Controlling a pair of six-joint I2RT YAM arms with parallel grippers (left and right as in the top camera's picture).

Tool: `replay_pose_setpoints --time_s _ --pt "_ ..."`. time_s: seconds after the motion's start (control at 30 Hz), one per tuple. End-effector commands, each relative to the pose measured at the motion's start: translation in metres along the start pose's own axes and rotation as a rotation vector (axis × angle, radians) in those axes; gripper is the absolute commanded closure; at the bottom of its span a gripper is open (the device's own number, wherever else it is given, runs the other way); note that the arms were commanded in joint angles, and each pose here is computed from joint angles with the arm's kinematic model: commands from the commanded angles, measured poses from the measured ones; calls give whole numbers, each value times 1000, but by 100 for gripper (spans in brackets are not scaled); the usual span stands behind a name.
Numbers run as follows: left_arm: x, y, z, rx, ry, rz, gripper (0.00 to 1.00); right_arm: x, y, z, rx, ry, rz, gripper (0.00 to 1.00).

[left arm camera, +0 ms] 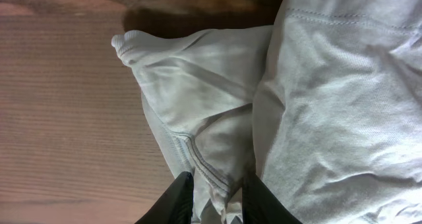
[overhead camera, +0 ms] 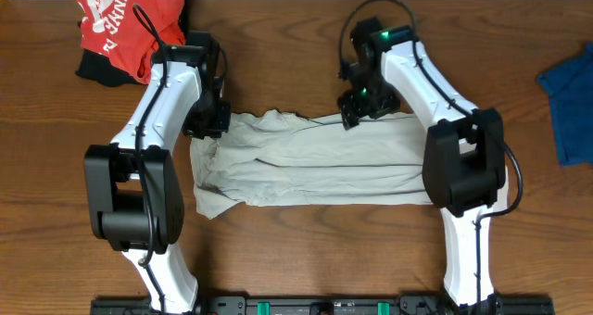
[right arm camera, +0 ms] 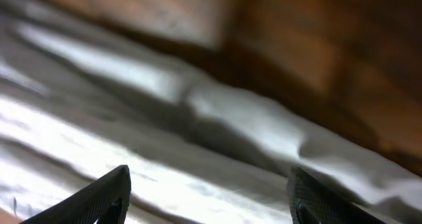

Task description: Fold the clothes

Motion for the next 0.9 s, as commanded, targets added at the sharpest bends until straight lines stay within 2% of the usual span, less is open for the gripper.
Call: replay_pose_setpoints --time_s 0.0,0.17,0.27,0.33,0.4,0.53,0.8,0.87 --pt "2 -1 -3 -7 1 -6 74 11 -2 1 17 3 -129 29" --pt "2 -1 -3 -7 0 -6 74 15 -3 3 29 4 -135 44" --pt "2 -1 -3 -7 0 -6 74 15 -4 4 33 6 -142 46" --pt "2 -1 -3 -7 0 -6 74 15 -4 4 34 6 -142 57" --pt "2 -1 -3 -7 1 -6 74 17 -4 5 36 17 -144 75" --pt "2 -1 -3 -7 1 -6 74 20 -6 5 45 25 -149 98" --pt "2 -1 -3 -7 1 -6 74 20 -5 5 39 19 -151 99" --pt "2 0 -3 -11 1 -6 74 20 -1 5 16 16 -155 92"
Point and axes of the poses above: each gripper's point midway between its finger pads, its own z axis out along the fingers, its own x axis along the line the jaws close on, y = z × x, the point moved 10 cm from there along -z, back along the fingers
